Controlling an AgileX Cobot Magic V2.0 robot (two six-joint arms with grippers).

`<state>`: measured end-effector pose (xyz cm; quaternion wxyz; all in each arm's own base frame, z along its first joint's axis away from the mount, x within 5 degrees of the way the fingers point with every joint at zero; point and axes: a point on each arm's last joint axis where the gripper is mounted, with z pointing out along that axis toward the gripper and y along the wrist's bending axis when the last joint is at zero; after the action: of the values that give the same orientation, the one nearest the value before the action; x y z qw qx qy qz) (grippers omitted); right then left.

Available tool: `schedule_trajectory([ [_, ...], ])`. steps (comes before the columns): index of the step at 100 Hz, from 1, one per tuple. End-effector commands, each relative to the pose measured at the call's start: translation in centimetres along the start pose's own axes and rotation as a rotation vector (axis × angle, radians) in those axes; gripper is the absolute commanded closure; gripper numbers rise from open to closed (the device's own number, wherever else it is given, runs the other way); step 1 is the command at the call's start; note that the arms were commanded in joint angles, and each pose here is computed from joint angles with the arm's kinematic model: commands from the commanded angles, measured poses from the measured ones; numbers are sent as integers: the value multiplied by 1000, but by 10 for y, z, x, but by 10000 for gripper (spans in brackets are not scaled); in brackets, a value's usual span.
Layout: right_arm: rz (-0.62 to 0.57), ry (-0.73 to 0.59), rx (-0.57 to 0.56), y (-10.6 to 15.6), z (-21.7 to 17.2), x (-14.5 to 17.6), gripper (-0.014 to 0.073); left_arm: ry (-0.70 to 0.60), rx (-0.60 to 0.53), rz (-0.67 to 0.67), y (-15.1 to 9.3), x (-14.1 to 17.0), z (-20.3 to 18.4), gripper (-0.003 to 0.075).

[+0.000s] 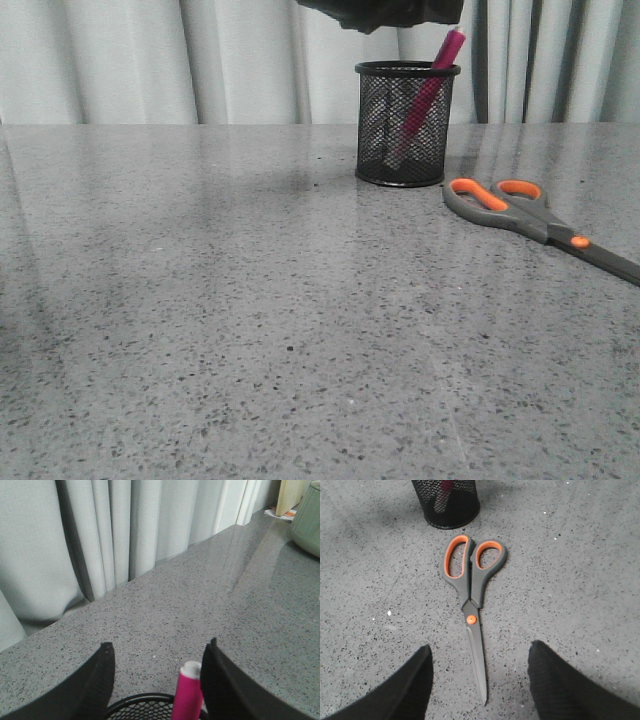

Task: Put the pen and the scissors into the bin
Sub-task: 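Release the highlighter into the mesh cup and withdraw left gripper, then lower the right gripper over the scissors' handles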

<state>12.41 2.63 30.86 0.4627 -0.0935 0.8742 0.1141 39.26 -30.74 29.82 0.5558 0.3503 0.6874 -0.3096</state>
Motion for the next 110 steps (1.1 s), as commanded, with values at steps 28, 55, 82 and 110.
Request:
schedule_trajectory([
  [28, 8, -130, 22, -1, -5, -19, 214, -231, 83, 147, 1, -109, -93, 698],
  [55, 75, -213, 10, -1, -6, -26, 214, -140, -66, 239, 6, -130, -163, 740],
  [82, 89, -254, 21, -2, -7, -30, 214, -58, -325, 137, -1, -72, -240, 740],
  [110, 2, -139, -51, 4, 10, -27, 214, 14, -513, -75, -7, 13, -315, 739],
])
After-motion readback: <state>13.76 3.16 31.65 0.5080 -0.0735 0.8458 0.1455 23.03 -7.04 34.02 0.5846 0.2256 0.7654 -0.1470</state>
